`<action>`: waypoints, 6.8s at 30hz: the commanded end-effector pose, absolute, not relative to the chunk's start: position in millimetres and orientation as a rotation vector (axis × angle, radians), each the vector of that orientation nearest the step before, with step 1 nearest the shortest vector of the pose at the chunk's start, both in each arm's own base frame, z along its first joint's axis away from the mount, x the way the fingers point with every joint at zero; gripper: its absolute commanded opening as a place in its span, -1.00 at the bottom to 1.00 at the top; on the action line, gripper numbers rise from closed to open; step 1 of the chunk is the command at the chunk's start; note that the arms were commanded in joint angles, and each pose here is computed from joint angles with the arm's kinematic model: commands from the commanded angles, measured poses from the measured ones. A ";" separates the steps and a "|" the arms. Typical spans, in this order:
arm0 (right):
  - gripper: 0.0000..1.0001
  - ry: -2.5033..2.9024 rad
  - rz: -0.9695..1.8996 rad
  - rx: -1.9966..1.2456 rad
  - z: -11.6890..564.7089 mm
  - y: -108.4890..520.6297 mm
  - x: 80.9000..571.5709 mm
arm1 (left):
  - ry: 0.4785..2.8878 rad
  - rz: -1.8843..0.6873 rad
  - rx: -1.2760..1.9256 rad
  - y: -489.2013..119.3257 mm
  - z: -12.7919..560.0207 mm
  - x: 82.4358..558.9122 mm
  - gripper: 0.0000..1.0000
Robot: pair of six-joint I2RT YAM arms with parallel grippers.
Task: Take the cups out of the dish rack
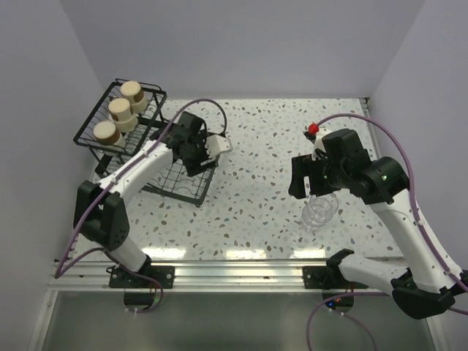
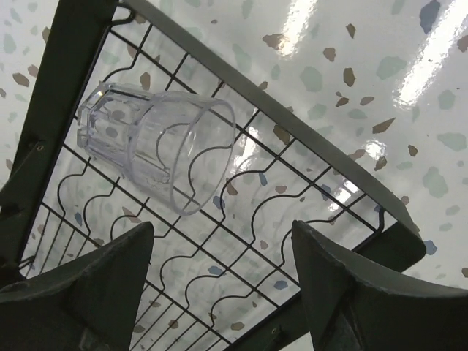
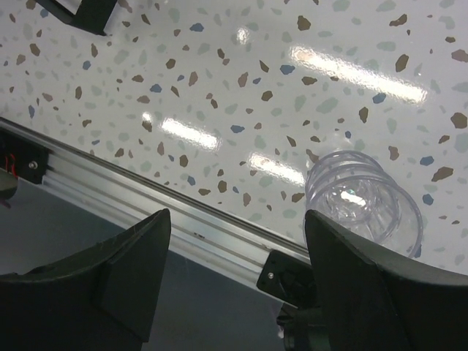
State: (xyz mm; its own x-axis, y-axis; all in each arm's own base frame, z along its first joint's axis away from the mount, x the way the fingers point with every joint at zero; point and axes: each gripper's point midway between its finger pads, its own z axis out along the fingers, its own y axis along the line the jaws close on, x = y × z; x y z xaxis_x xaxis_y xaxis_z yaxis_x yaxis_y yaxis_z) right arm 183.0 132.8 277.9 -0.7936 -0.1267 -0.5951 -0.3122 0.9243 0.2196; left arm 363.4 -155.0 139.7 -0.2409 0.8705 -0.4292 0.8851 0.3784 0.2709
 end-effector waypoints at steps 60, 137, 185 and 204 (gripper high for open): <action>0.30 1.902 0.869 0.011 352.7 287.7 296.1 | 1.968 -0.143 0.857 -151.5 266.8 394.3 -1.00; -1.00 2.298 -0.031 0.335 313.8 29.8 151.2 | 1.740 -0.567 1.011 -197.7 339.3 290.8 1.00; -1.00 2.463 -0.019 0.381 262.0 6.8 107.3 | 1.504 -0.797 1.521 -498.1 301.5 235.1 0.33; -1.00 2.562 -0.155 0.320 236.9 -0.6 108.6 | 1.552 -0.864 1.581 -519.3 267.7 215.6 0.29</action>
State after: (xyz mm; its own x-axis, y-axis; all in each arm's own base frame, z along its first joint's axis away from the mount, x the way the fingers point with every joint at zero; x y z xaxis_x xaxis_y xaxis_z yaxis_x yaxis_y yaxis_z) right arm 152.7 19.8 263.3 -0.6876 0.2647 -0.6761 0.2579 0.9595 0.1134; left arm 219.9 -509.7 252.0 0.0301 0.5436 -0.8388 0.9987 0.0174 0.0471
